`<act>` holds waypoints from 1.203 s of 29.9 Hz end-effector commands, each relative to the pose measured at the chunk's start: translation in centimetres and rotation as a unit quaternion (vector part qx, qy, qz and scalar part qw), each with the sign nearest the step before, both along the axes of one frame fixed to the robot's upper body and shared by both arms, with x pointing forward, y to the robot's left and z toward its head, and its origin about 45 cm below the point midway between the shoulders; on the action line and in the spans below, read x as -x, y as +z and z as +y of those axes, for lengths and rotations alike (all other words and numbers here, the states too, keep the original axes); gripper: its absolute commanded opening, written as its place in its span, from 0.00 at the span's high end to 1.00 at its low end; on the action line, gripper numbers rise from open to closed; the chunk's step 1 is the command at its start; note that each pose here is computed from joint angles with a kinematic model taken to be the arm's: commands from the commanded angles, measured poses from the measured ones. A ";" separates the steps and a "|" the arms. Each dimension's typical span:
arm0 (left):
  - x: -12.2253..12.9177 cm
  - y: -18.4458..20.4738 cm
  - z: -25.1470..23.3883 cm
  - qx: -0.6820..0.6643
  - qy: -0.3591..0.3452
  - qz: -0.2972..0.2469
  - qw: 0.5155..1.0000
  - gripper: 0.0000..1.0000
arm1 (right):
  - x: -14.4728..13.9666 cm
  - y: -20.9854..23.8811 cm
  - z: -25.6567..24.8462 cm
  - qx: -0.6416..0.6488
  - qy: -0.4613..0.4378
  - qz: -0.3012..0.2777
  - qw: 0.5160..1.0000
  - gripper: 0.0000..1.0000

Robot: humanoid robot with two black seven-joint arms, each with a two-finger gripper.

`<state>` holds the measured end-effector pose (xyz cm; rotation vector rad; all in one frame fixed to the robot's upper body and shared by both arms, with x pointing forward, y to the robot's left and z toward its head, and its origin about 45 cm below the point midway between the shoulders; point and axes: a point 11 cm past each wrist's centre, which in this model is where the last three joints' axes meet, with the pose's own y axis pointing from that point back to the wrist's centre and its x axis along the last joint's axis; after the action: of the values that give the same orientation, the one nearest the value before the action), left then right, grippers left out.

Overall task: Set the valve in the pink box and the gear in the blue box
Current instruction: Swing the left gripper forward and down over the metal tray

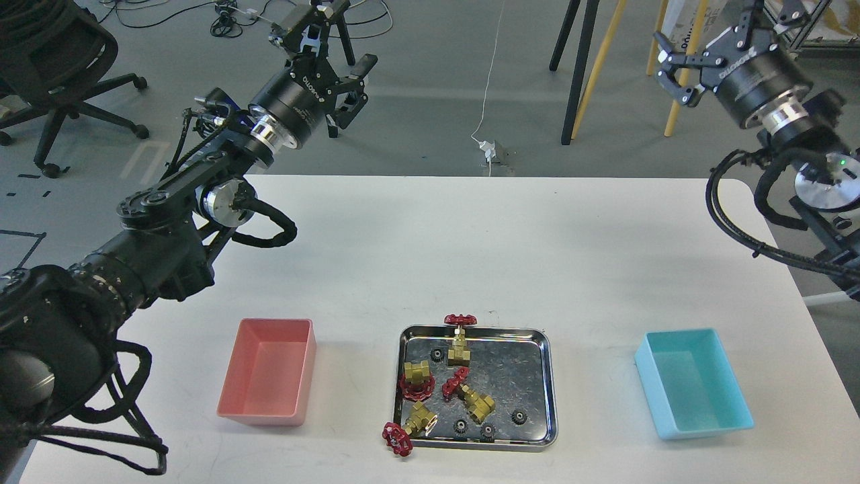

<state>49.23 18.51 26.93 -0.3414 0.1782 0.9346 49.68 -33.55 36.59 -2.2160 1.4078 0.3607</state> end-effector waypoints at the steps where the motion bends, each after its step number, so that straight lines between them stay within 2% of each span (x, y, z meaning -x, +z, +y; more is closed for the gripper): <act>1: 1.0 0.6 -2.7 0.009 -0.042 -0.008 0.999 0.15 | -1.0 2.5 0.7 0.034 0.010 -0.005 0.999 0.00; 4: 3.4 2.7 -5.9 -0.009 -0.121 -0.049 0.991 0.15 | -1.3 2.1 1.1 0.062 0.023 0.023 0.998 0.00; 8: 7.2 6.9 -8.2 -0.129 -0.221 -0.164 0.953 0.15 | -1.2 1.6 1.2 0.070 0.029 0.038 0.996 0.00; 13: 9.5 4.9 -10.7 -0.311 -0.296 -0.190 0.883 0.15 | -1.3 1.5 1.5 0.073 0.037 0.048 0.995 0.00; 20: 13.4 3.9 -10.2 -0.550 -0.362 -0.300 0.690 0.15 | -1.4 1.5 0.1 0.067 0.018 0.050 0.996 0.00; 25: 16.7 1.4 -8.6 -0.617 -0.395 -0.382 0.563 0.15 | -1.4 0.9 -0.7 0.067 0.007 0.057 0.996 0.00; 30: 17.4 -1.2 -6.2 -0.633 -0.395 -0.423 0.514 0.15 | -1.4 0.6 -1.5 0.067 -0.004 0.062 0.996 0.00; 36: 18.5 -4.8 -4.4 -0.626 -0.404 -0.418 0.520 0.15 | -1.3 -0.2 -2.2 0.068 -0.014 0.071 0.995 0.00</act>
<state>31.23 13.37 23.80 0.6722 -1.1783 -0.2893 51.05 -35.34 36.82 -2.3248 1.5590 0.4255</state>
